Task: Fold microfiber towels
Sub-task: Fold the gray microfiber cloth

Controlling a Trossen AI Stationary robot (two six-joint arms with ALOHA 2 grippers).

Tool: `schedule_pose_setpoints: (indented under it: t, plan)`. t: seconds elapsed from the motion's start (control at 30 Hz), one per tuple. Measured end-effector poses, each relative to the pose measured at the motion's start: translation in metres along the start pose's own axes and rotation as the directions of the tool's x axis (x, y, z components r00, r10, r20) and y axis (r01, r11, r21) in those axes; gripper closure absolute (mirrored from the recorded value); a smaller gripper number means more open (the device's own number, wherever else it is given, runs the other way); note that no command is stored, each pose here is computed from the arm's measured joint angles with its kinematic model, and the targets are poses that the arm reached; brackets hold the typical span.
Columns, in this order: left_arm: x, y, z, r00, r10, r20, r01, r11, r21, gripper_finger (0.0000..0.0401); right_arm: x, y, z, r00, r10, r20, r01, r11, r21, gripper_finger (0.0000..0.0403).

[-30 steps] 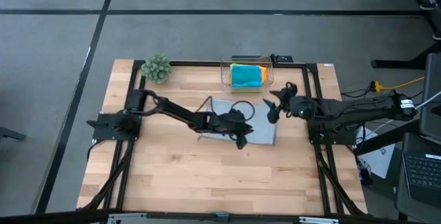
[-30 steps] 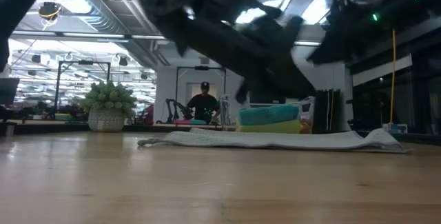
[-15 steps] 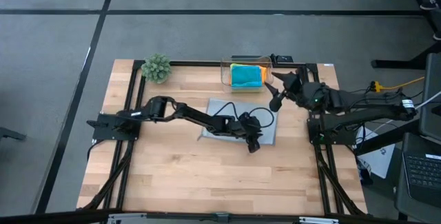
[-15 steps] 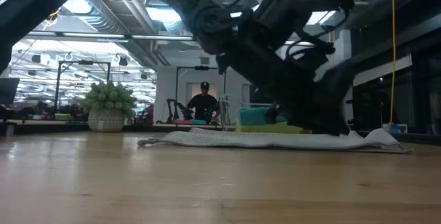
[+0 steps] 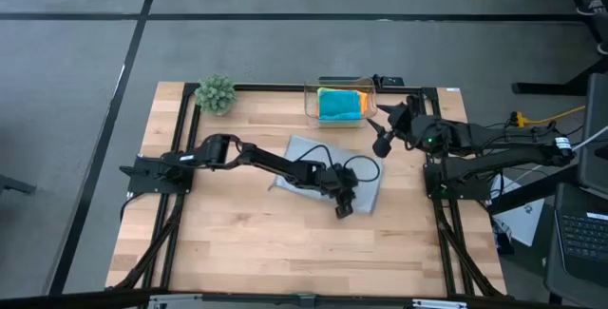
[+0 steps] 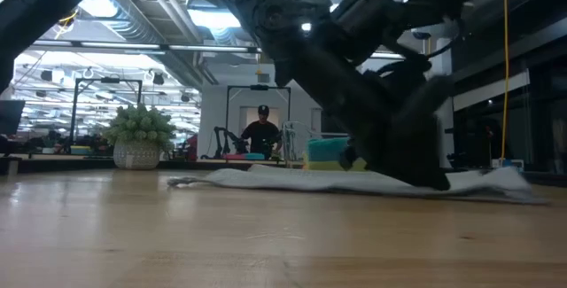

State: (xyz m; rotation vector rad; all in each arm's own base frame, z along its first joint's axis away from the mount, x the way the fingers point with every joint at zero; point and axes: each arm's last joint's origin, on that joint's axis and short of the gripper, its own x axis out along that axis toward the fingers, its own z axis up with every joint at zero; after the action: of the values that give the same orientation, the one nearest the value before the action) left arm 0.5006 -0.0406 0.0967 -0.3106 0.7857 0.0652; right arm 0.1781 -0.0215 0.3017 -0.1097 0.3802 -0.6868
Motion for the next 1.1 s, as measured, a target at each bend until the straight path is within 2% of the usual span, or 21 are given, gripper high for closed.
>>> schedule_pose_setpoints:
  t: [0.17,0.3,0.37,0.47,0.6,0.7,0.77,0.9,1.0,1.1]
  plan:
    - [-0.004,-0.014,-0.012,0.974,-0.165,-0.155,0.165,0.986,-0.008,0.0356,0.0,0.0,-0.004,0.999,-0.001,-0.036,0.001,1.0,-0.002,0.017]
    - [-0.009,-0.024,-0.024,0.911,-0.286,-0.298,0.264,0.958,-0.11,0.0358,0.0,0.0,-0.009,0.997,-0.003,-0.074,0.003,1.0,-0.006,0.017]
    - [-0.012,-0.028,-0.031,0.858,-0.348,-0.377,0.292,0.936,-0.198,0.0358,-0.001,-0.001,-0.012,0.995,-0.004,-0.1,0.004,1.0,0.005,0.017]
    - [-0.02,-0.034,-0.035,0.817,-0.369,-0.444,0.269,0.924,-0.273,0.036,-0.001,-0.001,-0.017,0.989,-0.009,-0.15,0.011,1.0,0.013,0.017]
    - [-0.042,-0.041,-0.035,0.8,-0.313,-0.512,0.2,0.944,-0.263,0.0377,-0.002,-0.002,-0.023,0.979,-0.017,-0.201,0.021,1.0,0.018,0.017]
    - [-0.068,-0.041,-0.032,0.802,-0.178,-0.57,0.075,0.977,-0.199,0.0395,-0.003,-0.002,-0.025,0.975,-0.019,-0.221,0.026,0.999,0.028,0.017]
    - [-0.09,-0.041,-0.032,0.792,-0.038,-0.609,-0.043,0.992,-0.118,0.0399,-0.003,-0.002,-0.027,0.973,-0.015,-0.231,0.021,1.0,0.024,0.017]
    - [-0.128,-0.051,-0.022,0.813,0.153,-0.562,-0.179,0.984,0.009,0.039,-0.003,-0.002,-0.028,0.97,-0.014,-0.241,0.018,1.0,0.014,0.017]
    - [-0.139,-0.064,-0.022,0.832,0.189,-0.521,-0.203,0.979,0.03,0.0383,-0.003,-0.002,-0.028,0.97,-0.004,-0.244,0.008,1.0,0.013,0.017]
    - [-0.142,-0.076,-0.025,0.845,0.173,-0.507,-0.191,0.981,0.017,0.0376,-0.004,-0.001,-0.028,0.965,0.049,-0.258,-0.045,0.999,0.019,0.017]
